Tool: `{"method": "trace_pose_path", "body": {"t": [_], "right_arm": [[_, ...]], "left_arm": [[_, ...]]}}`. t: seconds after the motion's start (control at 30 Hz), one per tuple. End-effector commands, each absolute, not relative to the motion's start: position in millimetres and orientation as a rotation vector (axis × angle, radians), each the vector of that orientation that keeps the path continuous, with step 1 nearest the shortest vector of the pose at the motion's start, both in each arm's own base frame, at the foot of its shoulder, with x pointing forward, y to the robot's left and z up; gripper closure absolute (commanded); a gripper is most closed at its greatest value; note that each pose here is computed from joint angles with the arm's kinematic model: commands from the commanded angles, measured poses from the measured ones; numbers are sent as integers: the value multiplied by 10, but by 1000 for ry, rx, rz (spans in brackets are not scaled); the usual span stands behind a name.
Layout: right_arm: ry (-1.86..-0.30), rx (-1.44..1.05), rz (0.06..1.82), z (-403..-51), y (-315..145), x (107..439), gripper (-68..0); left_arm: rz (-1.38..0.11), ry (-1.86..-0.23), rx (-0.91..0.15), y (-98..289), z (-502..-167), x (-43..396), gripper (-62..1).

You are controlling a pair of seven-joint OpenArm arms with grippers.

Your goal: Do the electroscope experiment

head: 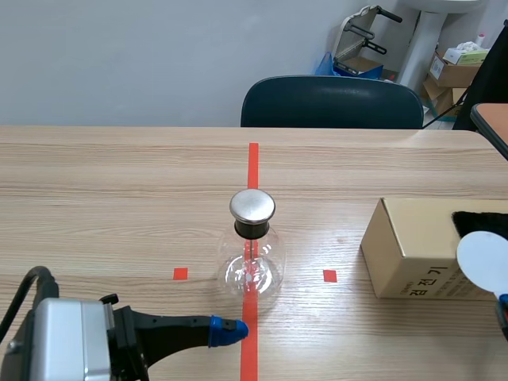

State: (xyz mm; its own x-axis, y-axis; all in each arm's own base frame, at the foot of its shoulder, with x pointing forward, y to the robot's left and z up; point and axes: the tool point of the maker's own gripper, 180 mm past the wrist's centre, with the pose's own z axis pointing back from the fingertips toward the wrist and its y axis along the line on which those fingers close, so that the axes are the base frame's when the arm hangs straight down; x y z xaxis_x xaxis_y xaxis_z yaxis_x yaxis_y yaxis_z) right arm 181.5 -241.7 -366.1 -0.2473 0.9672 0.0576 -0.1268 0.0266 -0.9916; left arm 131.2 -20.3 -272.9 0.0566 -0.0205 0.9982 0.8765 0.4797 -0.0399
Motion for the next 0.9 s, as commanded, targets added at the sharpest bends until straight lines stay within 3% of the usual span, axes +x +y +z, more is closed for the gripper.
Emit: {"method": "trace_pose_path", "body": {"t": [0.0,0.07,0.2,0.4,0.57,0.73,0.87], "right_arm": [[-1210,-1122,1305,-3546,-2772,1896,-8],[-1160,-1149,1289,-3563,-2866,1905,-8],[-1343,-1029,1492,-3517,-2409,1909,-8],[-1181,-1187,1294,-3445,-2840,2011,-8],[-1339,-1075,1473,-3432,-2438,1984,-8],[-1185,-1194,1301,-3421,-2820,2024,-8],[-1305,-1096,1450,-3441,-2507,1993,-8]], "left_arm": [[-723,-1468,-741,-274,-2576,1716,-302],[-728,-1471,-735,-266,-2584,1739,-302],[-731,-1476,-733,-264,-2577,1754,-302],[-731,-1478,-733,-265,-2572,1759,-302],[-732,-1478,-733,-264,-2573,1759,-302],[-734,-1474,-741,-272,-2573,1749,-302],[-737,-1472,-739,-266,-2578,1746,-302]]}}
